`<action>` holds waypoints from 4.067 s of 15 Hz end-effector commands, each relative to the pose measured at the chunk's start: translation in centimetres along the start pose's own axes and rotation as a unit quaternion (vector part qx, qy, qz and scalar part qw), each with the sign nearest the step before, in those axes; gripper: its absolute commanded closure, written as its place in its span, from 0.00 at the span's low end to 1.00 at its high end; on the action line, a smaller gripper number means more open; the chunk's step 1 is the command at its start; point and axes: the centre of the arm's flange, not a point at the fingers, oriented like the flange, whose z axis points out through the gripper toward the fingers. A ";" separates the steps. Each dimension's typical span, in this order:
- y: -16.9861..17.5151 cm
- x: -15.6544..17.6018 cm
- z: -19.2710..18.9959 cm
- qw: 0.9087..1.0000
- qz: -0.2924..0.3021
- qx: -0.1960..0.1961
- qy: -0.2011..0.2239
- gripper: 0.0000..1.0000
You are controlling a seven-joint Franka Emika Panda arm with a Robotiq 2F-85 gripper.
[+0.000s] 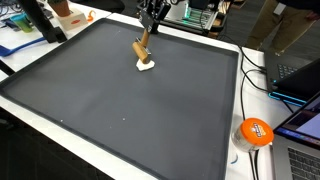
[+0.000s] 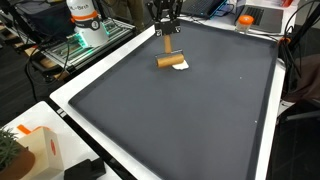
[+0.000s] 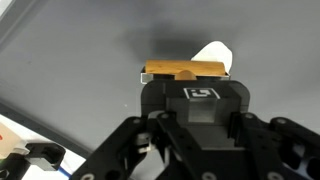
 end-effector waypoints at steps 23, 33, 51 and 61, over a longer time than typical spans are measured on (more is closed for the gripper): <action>-4.0 -1.8 -9.8 0.983 -0.164 0.052 0.060 0.78; -3.1 -6.1 -14.4 0.950 -0.302 -0.001 0.076 0.53; -3.5 14.3 -11.7 0.920 -0.389 0.031 -0.038 0.78; 2.5 9.1 -5.7 0.926 -0.372 0.047 -0.048 0.53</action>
